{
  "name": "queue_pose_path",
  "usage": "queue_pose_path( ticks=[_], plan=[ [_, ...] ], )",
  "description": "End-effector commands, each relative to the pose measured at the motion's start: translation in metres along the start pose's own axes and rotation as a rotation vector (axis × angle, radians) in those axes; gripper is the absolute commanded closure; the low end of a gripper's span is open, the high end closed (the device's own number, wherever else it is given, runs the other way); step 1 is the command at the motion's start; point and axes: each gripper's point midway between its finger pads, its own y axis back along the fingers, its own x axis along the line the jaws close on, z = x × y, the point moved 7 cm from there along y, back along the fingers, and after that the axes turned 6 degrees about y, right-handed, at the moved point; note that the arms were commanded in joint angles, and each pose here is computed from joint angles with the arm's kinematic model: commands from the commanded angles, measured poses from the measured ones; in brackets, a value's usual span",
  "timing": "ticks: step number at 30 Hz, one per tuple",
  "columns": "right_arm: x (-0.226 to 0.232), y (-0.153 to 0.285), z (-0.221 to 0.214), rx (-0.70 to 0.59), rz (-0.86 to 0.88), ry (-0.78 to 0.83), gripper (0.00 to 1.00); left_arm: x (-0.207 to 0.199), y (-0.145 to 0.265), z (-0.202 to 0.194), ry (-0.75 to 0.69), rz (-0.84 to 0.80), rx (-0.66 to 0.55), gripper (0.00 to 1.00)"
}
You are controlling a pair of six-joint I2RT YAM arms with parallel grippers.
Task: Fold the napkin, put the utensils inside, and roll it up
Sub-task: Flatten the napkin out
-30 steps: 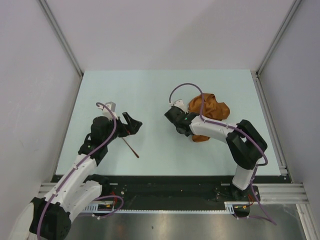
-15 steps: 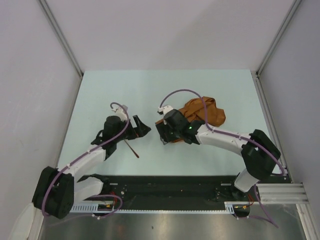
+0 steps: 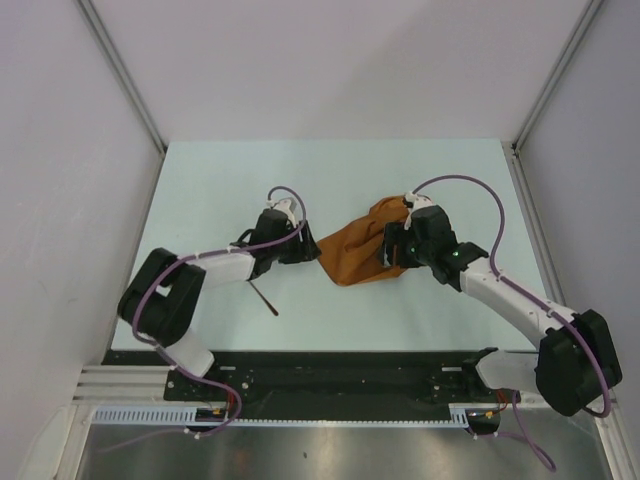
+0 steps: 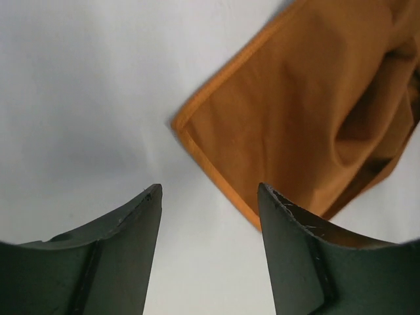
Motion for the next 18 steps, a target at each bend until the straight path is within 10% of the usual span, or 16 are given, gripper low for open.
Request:
queue_pose_path(
  ticks=[1, 18],
  plan=[
    [0.0, 0.013, 0.007, -0.045, 0.062, -0.048, 0.32, -0.005, -0.024, 0.021, -0.049, 0.044, -0.044, 0.37],
    [-0.019, 0.016, 0.004, -0.048, 0.05, -0.094, 0.31, -0.002, -0.059, 0.018, -0.071, 0.153, 0.051, 0.53]
  ],
)
